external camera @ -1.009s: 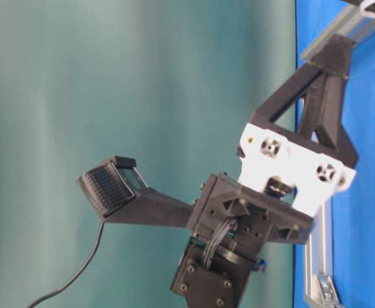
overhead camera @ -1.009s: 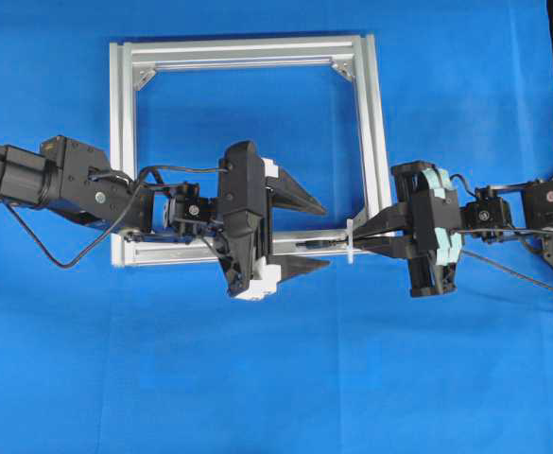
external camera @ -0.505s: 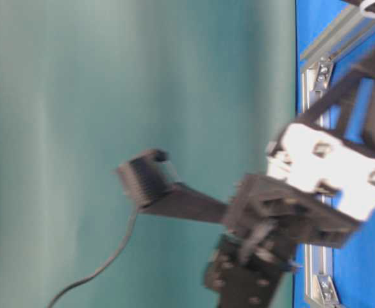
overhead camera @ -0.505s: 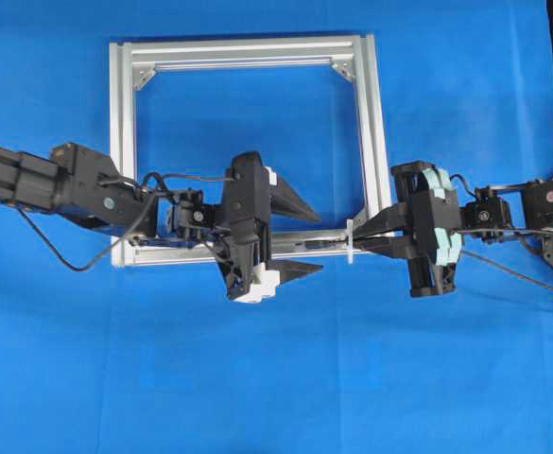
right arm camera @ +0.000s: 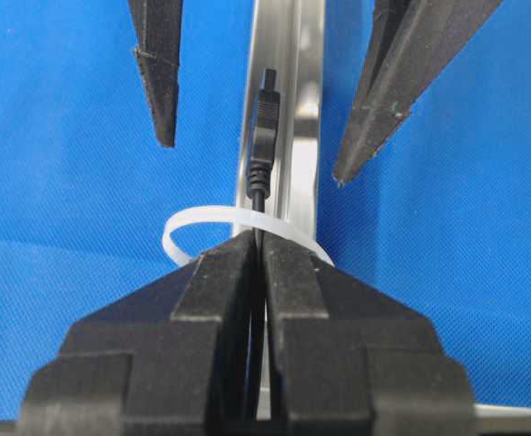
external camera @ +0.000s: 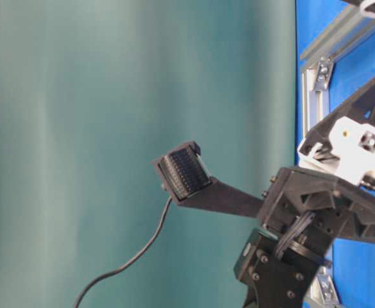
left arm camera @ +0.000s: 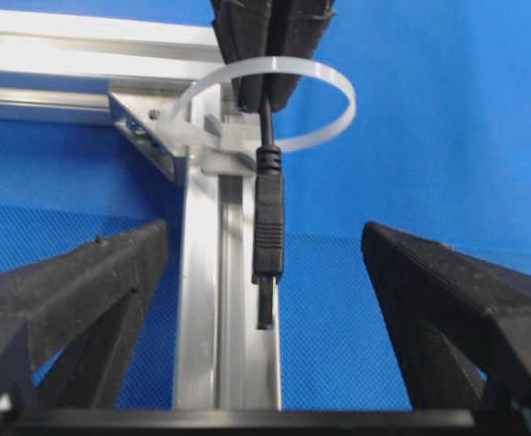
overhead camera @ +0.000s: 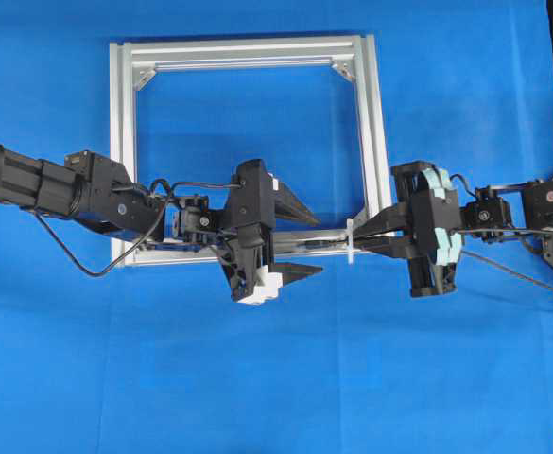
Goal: Insert the wire through the string loop located on the right side.
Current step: 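Close the left gripper on the USB plug beyond the loop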
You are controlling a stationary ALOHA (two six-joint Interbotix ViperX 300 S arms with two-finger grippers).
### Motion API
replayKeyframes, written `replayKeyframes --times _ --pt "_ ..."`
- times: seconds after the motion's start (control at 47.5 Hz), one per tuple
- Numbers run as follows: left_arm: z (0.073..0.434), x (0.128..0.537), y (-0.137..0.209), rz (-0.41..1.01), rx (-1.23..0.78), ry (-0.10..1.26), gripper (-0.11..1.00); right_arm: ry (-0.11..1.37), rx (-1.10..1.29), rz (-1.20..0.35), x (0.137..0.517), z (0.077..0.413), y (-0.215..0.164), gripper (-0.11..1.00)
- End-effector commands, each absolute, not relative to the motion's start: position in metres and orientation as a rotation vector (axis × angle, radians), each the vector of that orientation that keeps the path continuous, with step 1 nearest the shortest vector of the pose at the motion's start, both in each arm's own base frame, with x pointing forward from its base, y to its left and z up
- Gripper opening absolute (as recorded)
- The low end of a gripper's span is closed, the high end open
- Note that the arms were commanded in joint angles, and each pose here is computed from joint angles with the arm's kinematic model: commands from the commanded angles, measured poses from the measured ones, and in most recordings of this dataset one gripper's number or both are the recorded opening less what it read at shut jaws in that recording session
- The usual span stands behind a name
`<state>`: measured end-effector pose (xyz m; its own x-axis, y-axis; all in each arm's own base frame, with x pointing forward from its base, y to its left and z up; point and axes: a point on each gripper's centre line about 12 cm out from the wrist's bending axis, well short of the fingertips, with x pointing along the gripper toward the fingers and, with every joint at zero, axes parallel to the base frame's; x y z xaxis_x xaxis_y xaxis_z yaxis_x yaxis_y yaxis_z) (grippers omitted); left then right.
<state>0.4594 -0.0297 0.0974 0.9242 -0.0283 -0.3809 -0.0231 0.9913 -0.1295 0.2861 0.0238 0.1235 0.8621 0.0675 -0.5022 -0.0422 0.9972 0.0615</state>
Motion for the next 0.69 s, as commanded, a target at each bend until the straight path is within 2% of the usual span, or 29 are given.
replayKeyframes --times 0.0,0.526,0.589,0.673 --pt "0.1123 0.4645 -0.0316 -0.011 -0.132 0.346 0.91 0.501 0.048 0.061 0.2899 0.1296 0.0246 -0.03" --pt "0.1126 0.4642 -0.0300 -0.006 -0.135 0.346 0.90 0.502 0.048 0.060 0.2898 0.1295 0.0242 -0.03" --pt "0.1126 0.4642 -0.0293 -0.004 -0.136 0.346 0.84 0.502 0.048 0.060 0.2898 0.1295 0.0242 -0.03" --pt "0.1124 0.4640 -0.0285 -0.003 -0.136 0.345 0.64 0.502 0.048 0.060 0.2898 0.1295 0.0242 -0.03"
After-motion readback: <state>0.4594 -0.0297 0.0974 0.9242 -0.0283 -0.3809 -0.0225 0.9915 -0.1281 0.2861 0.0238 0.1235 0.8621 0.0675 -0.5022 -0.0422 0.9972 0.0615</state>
